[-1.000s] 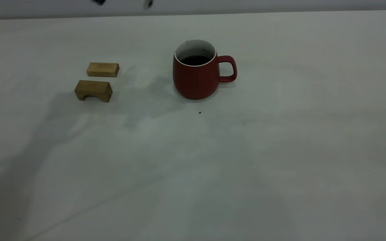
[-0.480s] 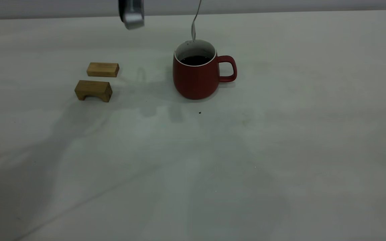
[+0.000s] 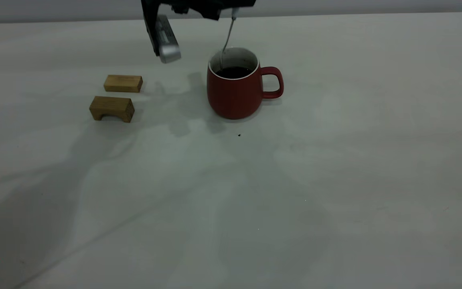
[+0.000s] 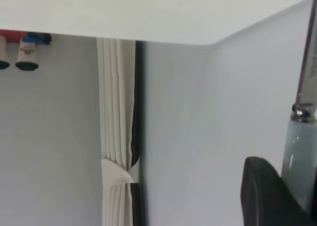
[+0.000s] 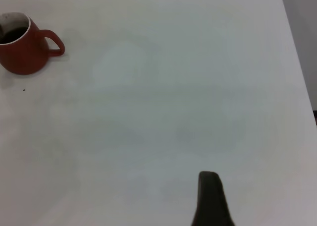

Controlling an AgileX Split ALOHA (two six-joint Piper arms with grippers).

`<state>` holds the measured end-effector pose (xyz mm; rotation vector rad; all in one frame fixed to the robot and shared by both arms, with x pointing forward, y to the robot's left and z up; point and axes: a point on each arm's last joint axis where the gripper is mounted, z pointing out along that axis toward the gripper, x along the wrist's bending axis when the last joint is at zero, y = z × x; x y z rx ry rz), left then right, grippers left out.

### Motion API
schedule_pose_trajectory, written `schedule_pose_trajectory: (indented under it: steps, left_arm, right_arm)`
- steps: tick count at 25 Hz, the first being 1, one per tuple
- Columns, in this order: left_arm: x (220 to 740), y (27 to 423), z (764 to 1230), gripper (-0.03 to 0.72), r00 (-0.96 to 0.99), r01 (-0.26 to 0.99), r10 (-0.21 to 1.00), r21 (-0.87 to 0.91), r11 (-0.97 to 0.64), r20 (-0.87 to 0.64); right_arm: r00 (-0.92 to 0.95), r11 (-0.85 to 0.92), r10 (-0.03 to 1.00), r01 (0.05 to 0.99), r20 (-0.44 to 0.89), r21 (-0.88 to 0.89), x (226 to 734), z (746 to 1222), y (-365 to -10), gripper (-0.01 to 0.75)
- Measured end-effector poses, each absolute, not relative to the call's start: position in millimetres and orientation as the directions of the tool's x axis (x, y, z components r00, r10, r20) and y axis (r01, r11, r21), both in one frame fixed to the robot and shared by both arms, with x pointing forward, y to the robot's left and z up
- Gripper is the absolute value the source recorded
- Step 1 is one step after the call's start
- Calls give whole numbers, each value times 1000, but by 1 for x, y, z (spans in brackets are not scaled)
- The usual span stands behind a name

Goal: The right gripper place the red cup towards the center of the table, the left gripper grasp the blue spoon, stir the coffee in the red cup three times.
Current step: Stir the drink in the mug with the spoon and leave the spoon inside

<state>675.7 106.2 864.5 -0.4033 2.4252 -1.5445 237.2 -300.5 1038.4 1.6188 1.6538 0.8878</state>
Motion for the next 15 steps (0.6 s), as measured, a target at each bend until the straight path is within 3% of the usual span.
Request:
schedule_pose_trajectory:
  steps: [9, 15]
  left_arm:
    - [679, 82, 836, 147, -950, -114, -313, -909, 401, -19]
    - [675, 88, 832, 147, -963, -141, -269, -894, 425, 25]
  right_arm:
    - [-25, 7, 1000, 559, 8, 829, 237, 1038, -300, 574]
    - [-25, 7, 1000, 559, 8, 829, 237, 1038, -300, 574]
